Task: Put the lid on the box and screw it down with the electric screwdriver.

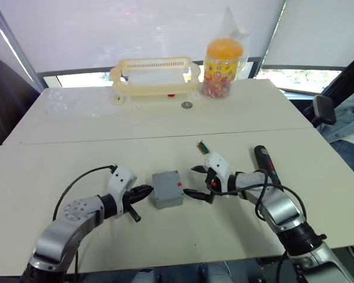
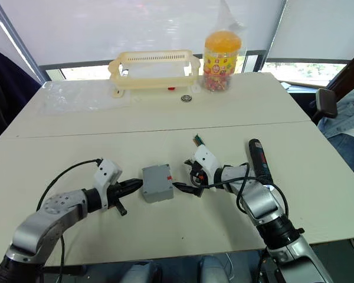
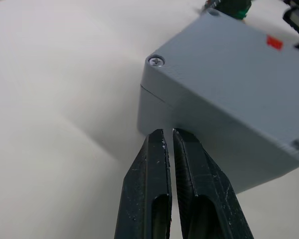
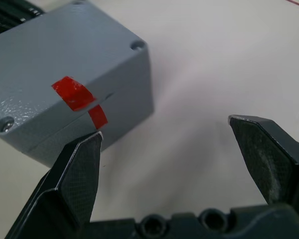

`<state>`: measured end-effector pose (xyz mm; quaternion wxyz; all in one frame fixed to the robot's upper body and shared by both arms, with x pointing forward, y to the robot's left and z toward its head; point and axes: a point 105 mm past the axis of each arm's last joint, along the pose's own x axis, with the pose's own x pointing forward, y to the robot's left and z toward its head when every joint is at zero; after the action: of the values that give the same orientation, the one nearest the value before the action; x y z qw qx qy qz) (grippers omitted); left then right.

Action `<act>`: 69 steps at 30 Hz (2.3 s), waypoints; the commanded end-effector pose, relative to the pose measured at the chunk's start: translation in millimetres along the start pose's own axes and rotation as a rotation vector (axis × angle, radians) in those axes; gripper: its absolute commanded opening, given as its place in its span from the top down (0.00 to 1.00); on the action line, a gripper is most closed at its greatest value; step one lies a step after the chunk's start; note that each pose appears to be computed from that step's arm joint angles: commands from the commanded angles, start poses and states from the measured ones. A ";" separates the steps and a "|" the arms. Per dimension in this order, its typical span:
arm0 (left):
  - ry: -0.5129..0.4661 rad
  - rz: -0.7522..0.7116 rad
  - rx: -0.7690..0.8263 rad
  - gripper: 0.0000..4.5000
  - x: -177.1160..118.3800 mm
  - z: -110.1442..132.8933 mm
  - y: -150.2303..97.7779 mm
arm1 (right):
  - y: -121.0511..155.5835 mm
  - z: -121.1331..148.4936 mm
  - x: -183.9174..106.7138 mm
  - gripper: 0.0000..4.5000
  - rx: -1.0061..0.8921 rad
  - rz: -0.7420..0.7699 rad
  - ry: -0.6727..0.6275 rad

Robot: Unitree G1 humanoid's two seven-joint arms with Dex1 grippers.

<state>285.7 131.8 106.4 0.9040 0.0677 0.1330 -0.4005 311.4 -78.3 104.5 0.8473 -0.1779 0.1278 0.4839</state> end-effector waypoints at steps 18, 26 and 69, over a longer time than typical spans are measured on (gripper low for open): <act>-0.009 -0.164 0.018 0.94 2.2 5.0 -25.5 | 2.0 18.3 -3.8 0.01 -0.002 -0.064 -0.059; 0.014 -0.097 0.055 0.94 -20.2 13.6 -2.7 | -11.4 28.9 -28.9 0.01 0.013 -0.093 -0.079; 0.057 -0.080 0.159 0.19 -61.8 79.2 7.3 | -139.8 34.1 30.8 0.00 0.206 -0.404 -0.152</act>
<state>267.9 164.5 189.4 0.8729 0.1320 0.1561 -0.4429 443.4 -109.3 125.2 0.9438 -0.0734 0.1115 0.3023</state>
